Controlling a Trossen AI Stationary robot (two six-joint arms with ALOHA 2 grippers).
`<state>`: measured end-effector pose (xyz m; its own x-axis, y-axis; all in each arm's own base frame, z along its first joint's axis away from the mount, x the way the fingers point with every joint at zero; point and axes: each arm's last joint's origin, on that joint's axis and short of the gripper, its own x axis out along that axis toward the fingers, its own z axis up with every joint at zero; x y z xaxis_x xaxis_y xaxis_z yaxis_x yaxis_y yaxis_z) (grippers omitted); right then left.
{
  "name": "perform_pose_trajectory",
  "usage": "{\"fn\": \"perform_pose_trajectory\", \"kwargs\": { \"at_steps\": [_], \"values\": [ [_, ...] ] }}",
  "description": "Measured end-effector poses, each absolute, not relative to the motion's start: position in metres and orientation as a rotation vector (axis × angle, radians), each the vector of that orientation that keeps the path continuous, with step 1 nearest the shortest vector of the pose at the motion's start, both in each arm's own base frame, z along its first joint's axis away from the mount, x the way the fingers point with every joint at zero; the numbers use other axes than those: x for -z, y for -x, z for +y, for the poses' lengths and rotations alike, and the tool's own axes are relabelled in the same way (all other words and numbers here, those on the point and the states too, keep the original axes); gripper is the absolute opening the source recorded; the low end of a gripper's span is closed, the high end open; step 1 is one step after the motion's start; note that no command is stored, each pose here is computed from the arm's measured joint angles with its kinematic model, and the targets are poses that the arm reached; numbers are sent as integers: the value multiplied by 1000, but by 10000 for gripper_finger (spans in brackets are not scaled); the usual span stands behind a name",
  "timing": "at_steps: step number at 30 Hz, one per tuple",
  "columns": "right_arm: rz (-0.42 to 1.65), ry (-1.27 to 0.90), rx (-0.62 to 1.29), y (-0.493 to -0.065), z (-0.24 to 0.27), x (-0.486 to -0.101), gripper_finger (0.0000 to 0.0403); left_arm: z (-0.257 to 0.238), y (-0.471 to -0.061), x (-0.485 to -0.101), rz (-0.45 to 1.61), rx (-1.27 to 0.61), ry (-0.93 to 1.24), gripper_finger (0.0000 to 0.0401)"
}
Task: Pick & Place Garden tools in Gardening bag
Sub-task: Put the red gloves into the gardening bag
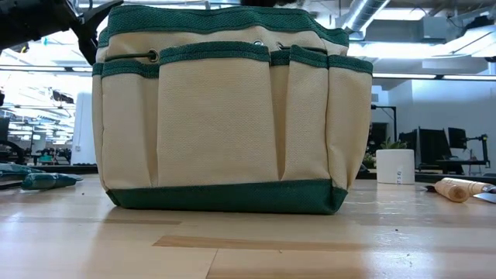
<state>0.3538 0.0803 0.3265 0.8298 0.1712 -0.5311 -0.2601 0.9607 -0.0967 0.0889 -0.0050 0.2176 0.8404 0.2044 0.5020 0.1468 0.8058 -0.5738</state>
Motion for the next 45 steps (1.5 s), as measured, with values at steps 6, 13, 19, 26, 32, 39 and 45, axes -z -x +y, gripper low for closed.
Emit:
{"fn": "perform_pose_trajectory", "kwargs": {
  "at_steps": [6, 13, 19, 26, 32, 39, 45],
  "values": [
    [510, 111, -261, -364, 105, -316, 45, -5, -89, -218, -588, -32, 640, 131],
    [599, 99, -291, -366, 124, -295, 45, -5, -88, -218, -593, -31, 639, 131],
    [723, 120, -233, -370, 125, -272, 45, -5, -88, -219, -595, -30, 639, 131],
    [719, 124, -190, -370, 122, -274, 45, -5, -88, -219, -598, -25, 642, 131],
    [765, 112, -151, -368, 120, -269, 45, -5, -88, -219, -600, -20, 644, 131],
    [823, 127, -162, -371, 125, -254, 45, -5, -88, -219, -599, -12, 643, 131],
    [831, 131, -165, -370, 127, -253, 48, -5, -88, -220, -603, -11, 644, 131]
  ]
}}
